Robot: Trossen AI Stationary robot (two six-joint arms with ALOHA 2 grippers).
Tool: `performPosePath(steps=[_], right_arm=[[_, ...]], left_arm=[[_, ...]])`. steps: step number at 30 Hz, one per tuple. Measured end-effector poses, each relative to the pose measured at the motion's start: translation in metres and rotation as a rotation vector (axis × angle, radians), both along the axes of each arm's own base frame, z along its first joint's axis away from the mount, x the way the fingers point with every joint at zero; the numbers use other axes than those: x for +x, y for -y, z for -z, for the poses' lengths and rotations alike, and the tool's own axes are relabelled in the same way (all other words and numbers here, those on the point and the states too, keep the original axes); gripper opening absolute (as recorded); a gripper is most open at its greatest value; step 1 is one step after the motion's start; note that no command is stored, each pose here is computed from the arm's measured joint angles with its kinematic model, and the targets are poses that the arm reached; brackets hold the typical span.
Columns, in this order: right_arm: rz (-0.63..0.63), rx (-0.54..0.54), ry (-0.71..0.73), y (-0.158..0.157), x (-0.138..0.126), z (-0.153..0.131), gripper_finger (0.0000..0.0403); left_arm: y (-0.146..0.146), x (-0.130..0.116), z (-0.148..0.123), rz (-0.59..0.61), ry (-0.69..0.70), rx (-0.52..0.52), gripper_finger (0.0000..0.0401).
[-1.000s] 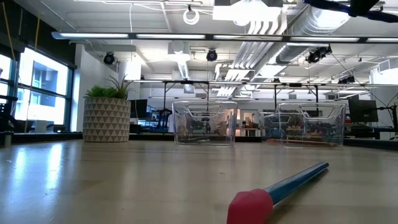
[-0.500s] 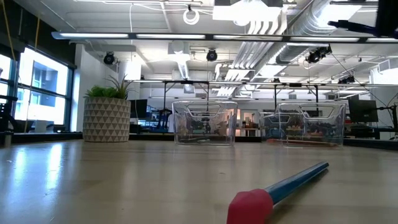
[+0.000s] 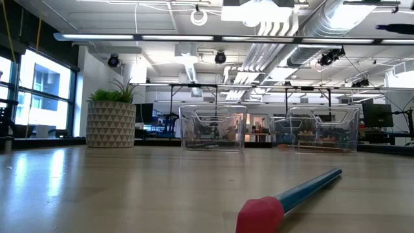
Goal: Sort crayons/erasers/pens/pencils in bins
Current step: Put the blue pen into the bottom right transparent bin
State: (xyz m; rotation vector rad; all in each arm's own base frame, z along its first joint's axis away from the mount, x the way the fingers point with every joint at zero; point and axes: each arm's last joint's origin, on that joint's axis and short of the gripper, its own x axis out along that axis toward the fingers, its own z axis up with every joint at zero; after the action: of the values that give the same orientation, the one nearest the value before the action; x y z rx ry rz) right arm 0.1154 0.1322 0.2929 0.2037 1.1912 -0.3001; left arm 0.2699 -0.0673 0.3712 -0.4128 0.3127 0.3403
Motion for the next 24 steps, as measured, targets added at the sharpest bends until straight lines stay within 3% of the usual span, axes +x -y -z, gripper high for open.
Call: performPosePath(steps=[7,16,19,24], right_arm=[[0.073,0.142,-0.025,-0.013,-0.014,0.012,0.0005],[0.116,0.237,-0.016,-0.028,-0.027,0.014,0.0005],[0.140,0.244,-0.021,-0.032,-0.030,0.015,0.0005],[0.186,0.230,-0.035,-0.041,-0.031,0.023,0.0005]], left_arm=[[-0.003,0.022,-0.008,0.018,-0.103,0.010,0.0072],[0.000,0.049,-0.009,0.024,-0.251,0.021,0.0063],[0.003,0.056,-0.005,0.008,-0.296,-0.011,0.0060],[0.004,0.069,0.001,0.015,-0.358,-0.154,0.0054]])
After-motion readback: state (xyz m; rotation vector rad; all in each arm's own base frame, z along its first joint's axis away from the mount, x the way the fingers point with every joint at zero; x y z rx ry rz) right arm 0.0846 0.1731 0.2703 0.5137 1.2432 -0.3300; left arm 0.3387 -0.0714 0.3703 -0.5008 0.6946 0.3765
